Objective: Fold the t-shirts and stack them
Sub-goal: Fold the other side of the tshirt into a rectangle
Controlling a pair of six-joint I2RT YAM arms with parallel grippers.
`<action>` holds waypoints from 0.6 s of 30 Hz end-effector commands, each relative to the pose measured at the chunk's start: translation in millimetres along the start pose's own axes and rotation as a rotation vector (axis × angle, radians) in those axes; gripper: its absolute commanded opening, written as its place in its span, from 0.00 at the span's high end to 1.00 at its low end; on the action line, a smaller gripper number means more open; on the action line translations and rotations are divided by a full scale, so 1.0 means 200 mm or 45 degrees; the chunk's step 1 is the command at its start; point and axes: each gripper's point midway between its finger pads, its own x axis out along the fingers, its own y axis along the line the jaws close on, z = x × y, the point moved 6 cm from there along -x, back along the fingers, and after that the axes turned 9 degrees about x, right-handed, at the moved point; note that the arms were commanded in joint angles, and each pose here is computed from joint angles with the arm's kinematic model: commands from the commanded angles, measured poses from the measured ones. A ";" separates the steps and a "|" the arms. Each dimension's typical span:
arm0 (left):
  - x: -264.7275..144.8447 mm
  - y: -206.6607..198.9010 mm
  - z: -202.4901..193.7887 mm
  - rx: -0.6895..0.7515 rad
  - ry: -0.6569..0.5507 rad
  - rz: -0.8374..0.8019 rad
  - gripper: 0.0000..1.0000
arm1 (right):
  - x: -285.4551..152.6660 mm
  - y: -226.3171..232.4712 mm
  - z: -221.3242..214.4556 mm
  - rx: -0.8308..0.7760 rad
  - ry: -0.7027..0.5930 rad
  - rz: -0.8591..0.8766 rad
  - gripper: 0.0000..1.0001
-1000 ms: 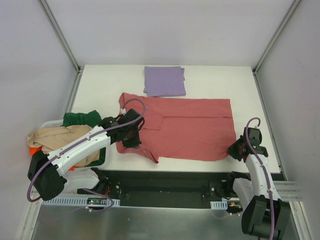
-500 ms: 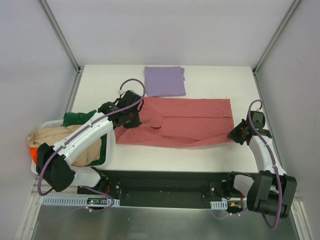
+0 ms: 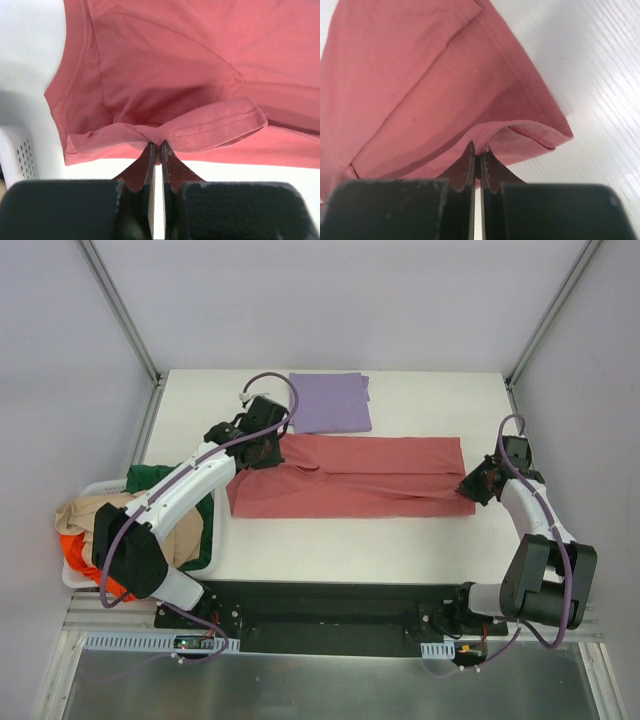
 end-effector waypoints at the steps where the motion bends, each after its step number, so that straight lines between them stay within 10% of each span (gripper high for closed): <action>1: 0.02 0.00 0.16 0.052 -0.102 0.020 1.00 | 0.00 0.11 0.08 -0.028 -0.030 0.066 0.99; 18: 0.27 -0.03 0.34 0.189 -0.108 0.045 1.00 | 0.11 0.10 0.12 -0.004 -0.030 -0.027 0.97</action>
